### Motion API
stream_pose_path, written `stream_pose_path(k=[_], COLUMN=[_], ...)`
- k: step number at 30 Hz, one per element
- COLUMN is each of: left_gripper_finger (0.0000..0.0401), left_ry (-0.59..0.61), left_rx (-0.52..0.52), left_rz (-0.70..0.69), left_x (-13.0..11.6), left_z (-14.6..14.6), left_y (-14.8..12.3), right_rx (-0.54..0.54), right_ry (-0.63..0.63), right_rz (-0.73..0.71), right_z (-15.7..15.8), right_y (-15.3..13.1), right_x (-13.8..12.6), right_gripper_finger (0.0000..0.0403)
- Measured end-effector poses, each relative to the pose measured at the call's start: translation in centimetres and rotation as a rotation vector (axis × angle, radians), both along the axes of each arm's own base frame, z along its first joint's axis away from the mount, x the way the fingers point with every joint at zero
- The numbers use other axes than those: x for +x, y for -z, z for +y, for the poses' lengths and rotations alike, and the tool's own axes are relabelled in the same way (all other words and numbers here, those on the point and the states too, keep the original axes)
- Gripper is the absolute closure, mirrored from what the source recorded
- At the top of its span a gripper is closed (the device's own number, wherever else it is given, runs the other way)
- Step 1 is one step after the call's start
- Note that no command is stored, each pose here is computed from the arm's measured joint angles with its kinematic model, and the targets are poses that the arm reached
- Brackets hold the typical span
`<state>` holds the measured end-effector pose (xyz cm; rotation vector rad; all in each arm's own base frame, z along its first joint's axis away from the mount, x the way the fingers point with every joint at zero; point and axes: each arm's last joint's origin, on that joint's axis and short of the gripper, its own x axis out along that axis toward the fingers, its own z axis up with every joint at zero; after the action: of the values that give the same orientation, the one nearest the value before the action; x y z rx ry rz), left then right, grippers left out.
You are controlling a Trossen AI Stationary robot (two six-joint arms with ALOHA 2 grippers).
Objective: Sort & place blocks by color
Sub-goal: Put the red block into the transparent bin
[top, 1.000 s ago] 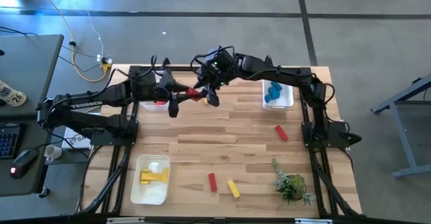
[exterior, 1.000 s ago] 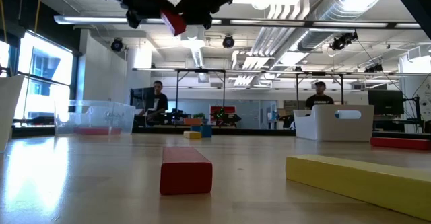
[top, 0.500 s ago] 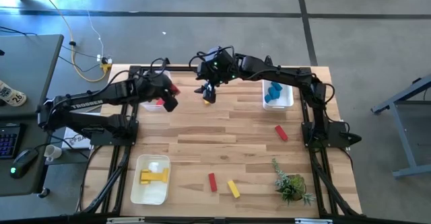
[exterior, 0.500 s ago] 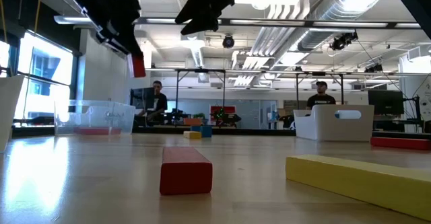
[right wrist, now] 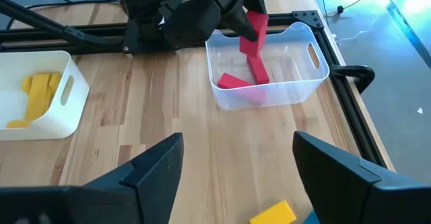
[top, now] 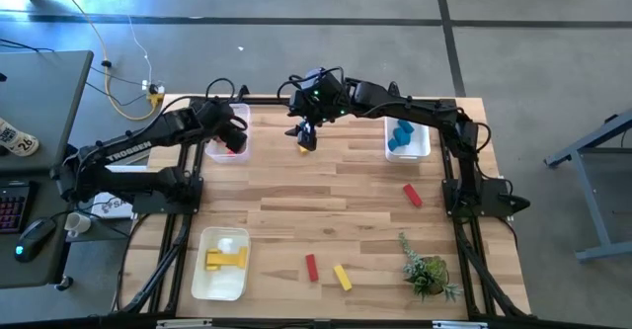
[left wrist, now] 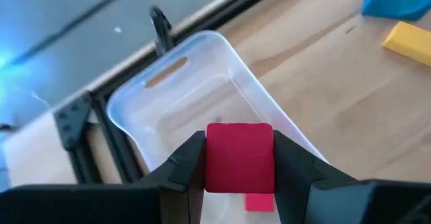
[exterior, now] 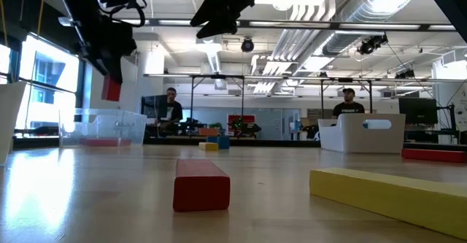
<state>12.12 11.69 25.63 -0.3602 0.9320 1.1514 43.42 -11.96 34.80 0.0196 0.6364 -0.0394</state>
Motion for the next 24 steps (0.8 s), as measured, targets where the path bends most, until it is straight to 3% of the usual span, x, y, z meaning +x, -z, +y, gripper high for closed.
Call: stream_pose_path(k=[4, 13, 24], left_gripper_finger=[0.0291, 0.0287, 0.0275], left_ry=[-0.038, -0.089, -0.144], left_rx=[-0.091, -0.259, -0.351], left_rz=[-0.053, 0.021, 0.098], left_x=[-0.4, 0.2, 0.6], left_z=[0.6, 2.9, 4.4], left_y=[0.4, 3.1, 5.4], right_rx=[0.001, 0.131, 0.081], right_ry=[0.001, 0.094, 0.196], right_rz=[0.000, 0.089, 0.249], right_z=[0.0, 0.1, 0.0], right_y=[0.0, 0.7, 1.7], right_x=[0.0, -0.6, -1.7], right_gripper_finger=[0.0137, 0.0137, 0.0137])
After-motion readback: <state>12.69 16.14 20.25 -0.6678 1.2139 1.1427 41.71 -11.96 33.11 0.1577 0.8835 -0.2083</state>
